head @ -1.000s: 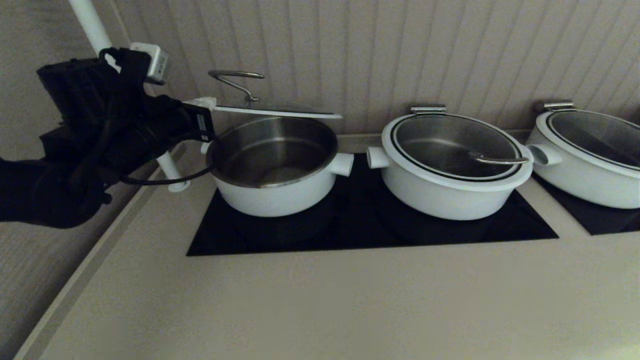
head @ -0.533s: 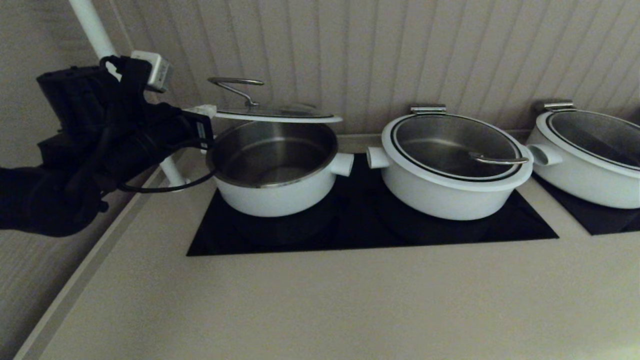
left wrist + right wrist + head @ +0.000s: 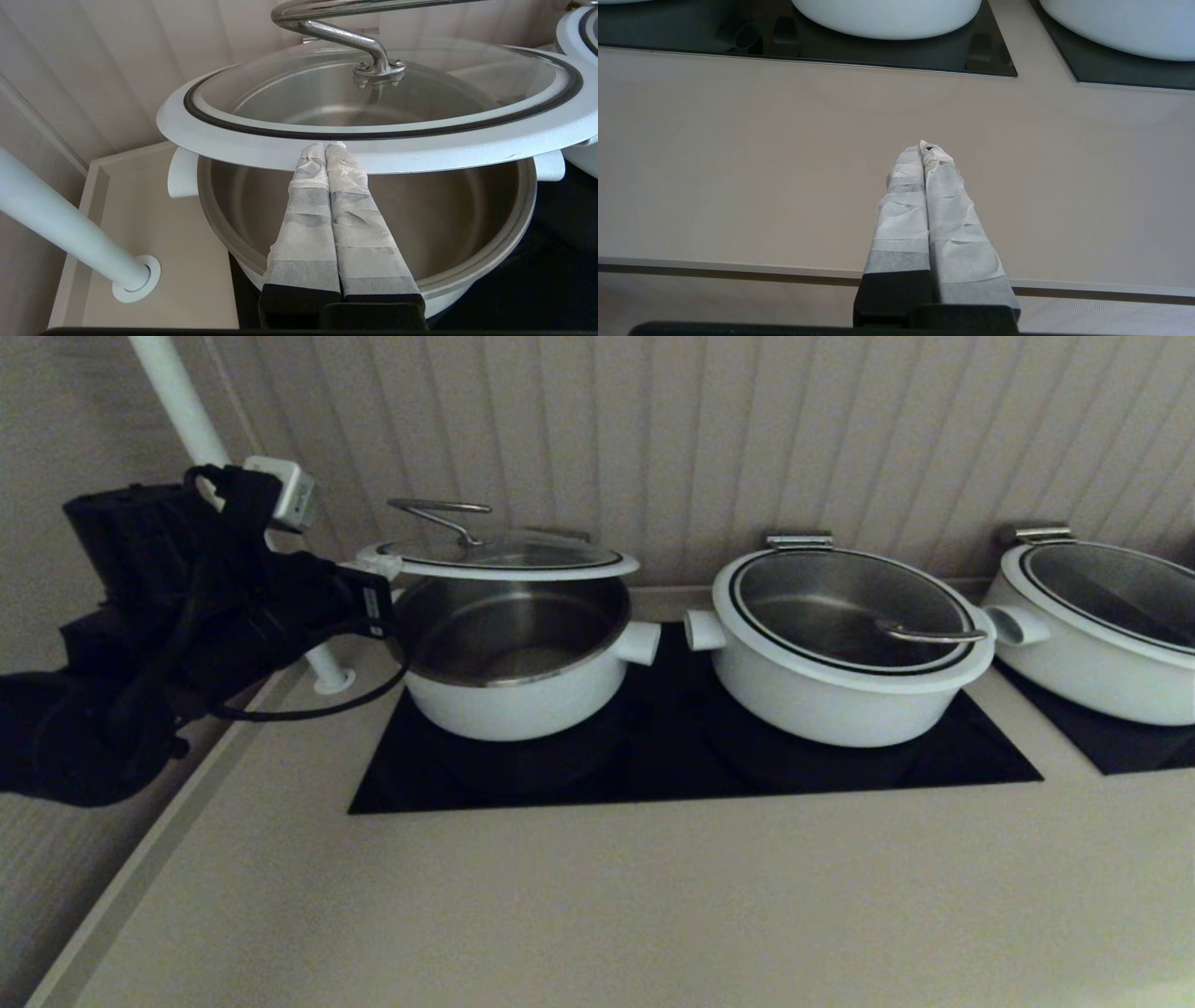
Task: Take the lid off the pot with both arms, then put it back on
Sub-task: Close the pot lid
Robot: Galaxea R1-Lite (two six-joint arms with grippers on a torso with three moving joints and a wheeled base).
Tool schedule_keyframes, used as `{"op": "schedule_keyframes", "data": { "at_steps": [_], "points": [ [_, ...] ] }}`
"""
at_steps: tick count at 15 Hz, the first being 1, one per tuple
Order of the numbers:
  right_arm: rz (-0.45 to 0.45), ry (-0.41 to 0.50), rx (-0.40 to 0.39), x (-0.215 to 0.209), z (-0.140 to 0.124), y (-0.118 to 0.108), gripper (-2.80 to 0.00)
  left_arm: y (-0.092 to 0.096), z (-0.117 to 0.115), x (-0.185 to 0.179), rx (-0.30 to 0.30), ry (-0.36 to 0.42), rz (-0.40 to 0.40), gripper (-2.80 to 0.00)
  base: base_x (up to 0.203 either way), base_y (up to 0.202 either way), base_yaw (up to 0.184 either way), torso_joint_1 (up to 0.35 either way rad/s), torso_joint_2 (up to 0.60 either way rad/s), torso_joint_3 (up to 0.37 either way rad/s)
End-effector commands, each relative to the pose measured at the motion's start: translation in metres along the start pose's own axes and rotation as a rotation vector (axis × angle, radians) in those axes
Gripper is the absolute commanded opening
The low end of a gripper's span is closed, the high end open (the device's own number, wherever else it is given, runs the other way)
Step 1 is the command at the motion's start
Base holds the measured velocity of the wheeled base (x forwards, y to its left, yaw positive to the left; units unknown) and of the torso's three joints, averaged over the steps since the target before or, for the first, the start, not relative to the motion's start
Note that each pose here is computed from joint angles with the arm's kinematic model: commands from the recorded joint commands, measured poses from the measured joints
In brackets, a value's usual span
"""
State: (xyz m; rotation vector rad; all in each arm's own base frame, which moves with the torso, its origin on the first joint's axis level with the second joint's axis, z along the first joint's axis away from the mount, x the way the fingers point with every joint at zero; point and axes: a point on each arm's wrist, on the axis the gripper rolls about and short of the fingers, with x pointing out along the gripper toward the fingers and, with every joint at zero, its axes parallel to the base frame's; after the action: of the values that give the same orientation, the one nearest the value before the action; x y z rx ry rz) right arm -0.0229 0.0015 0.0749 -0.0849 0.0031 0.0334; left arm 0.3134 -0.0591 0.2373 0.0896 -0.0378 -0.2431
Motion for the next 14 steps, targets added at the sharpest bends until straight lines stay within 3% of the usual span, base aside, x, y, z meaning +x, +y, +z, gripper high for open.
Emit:
{"op": "schedule_keyframes", "data": {
  "at_steps": [1, 7, 14],
  "points": [
    [0.001, 0.002, -0.002, 0.000, 0.000, 0.000, -2.80, 0.000, -0.001, -0.001, 0.000, 0.000, -0.001, -2.80, 0.000, 0.000, 0.000, 0.000, 0.00, 0.000],
    [0.001, 0.002, -0.001, 0.000, 0.000, 0.000, -2.80, -0.001, -0.012, 0.001, 0.005, -0.042, 0.002, -2.80, 0.000, 0.000, 0.000, 0.000, 0.00, 0.000],
    [0.001, 0.002, -0.001, 0.000, 0.000, 0.000, -2.80, -0.002, -0.023, 0.003, 0.002, -0.011, 0.000, -2.80, 0.000, 0.000, 0.000, 0.000, 0.00, 0.000]
  ]
}}
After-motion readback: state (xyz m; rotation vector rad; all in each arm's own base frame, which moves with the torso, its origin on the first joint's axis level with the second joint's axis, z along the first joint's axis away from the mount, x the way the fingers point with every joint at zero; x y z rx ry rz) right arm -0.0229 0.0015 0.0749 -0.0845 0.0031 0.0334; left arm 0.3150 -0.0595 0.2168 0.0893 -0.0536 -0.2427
